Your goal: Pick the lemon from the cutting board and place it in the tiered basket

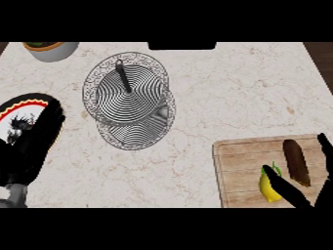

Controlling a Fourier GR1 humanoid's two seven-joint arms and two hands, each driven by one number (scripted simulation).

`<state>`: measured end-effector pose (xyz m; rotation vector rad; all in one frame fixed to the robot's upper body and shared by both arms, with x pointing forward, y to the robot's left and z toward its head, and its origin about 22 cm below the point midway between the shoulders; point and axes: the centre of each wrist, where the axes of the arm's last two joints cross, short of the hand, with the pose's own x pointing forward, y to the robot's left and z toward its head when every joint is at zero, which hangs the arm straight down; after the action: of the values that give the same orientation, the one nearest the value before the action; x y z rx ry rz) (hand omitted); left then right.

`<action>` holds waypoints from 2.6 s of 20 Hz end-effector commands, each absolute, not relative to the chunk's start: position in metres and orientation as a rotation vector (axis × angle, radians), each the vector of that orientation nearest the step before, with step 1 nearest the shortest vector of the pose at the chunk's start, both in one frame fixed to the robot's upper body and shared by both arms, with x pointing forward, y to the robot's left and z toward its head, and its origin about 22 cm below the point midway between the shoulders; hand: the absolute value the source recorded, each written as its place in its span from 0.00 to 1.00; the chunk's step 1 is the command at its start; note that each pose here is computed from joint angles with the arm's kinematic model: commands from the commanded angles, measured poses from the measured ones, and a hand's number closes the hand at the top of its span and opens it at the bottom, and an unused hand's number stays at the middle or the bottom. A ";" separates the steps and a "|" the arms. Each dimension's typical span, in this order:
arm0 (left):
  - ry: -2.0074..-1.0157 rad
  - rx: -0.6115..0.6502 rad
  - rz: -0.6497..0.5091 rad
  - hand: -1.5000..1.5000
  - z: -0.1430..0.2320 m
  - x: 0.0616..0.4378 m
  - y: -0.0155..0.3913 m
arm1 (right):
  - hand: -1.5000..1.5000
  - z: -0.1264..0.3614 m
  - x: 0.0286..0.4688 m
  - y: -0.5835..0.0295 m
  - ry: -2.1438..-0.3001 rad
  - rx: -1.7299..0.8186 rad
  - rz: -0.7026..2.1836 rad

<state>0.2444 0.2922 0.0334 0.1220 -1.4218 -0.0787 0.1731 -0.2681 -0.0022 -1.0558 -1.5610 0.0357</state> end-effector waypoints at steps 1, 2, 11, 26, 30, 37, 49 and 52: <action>-1.411 0.116 -0.070 0.50 0.030 0.243 0.295 | 0.00 -0.010 0.142 -0.297 -1.390 -1.208 0.230; -1.411 0.111 -0.067 0.50 0.031 0.245 0.295 | 0.00 -0.008 0.138 -0.303 -1.347 -1.216 0.290; -1.449 0.086 -0.113 0.50 0.043 0.249 0.288 | 0.00 0.015 0.113 -0.279 -0.845 -1.025 0.620; -1.402 0.062 -0.098 0.50 0.033 0.257 0.287 | 0.00 0.051 0.180 -0.175 -0.592 -1.152 0.565; -1.435 0.086 -0.090 0.50 0.040 0.271 0.298 | 0.00 0.031 0.183 -0.176 -0.575 -1.168 0.569; -1.415 0.074 -0.085 0.50 0.041 0.266 0.294 | 0.00 0.023 0.193 -0.194 -0.559 -1.258 0.570; -1.423 0.077 -0.090 0.50 0.044 0.245 0.286 | 1.00 0.012 0.196 -0.223 -0.498 -1.095 0.611; -1.413 0.080 -0.097 0.50 0.044 0.267 0.286 | 1.00 -0.010 0.200 -0.198 -0.434 -1.148 0.727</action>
<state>0.2577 0.2893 0.0349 0.0759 -1.4155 -0.0900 0.1933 -0.1991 0.0080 -1.1322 -0.5954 0.6646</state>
